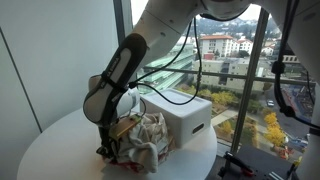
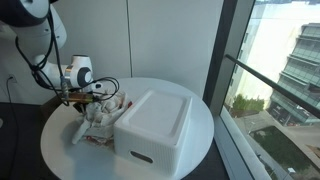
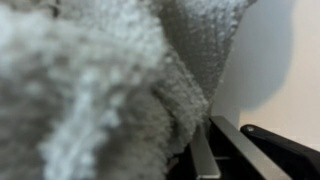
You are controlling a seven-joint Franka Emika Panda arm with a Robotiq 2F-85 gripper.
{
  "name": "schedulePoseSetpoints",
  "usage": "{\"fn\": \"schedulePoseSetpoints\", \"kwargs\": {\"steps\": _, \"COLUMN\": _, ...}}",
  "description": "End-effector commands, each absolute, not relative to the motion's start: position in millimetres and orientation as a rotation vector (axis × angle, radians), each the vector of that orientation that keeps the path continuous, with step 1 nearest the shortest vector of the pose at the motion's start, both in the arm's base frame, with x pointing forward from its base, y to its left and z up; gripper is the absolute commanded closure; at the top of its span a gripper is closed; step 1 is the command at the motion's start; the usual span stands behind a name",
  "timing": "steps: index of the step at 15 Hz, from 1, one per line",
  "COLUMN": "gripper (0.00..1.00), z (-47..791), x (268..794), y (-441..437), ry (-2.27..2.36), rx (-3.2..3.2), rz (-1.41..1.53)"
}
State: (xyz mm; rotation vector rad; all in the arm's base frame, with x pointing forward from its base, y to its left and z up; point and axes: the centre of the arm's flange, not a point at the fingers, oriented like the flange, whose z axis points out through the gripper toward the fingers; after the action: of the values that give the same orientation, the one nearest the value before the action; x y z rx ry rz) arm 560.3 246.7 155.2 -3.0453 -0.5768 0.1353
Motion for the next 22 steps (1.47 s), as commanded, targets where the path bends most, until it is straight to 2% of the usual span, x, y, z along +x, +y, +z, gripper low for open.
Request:
{"fn": "schedulePoseSetpoints", "kwargs": {"steps": 1, "gripper": 0.88, "z": 171, "x": 565, "y": 236, "ry": -0.480, "rx": -2.911, "rz": 0.189}}
{"fn": "schedulePoseSetpoints", "kwargs": {"steps": 8, "gripper": 0.88, "z": 176, "x": 576, "y": 200, "ry": -0.272, "rx": -2.585, "rz": 0.403}}
{"fn": "schedulePoseSetpoints", "kwargs": {"steps": 22, "gripper": 0.88, "z": 294, "x": 548, "y": 194, "ry": -0.393, "rx": -2.367, "rz": 0.238}}
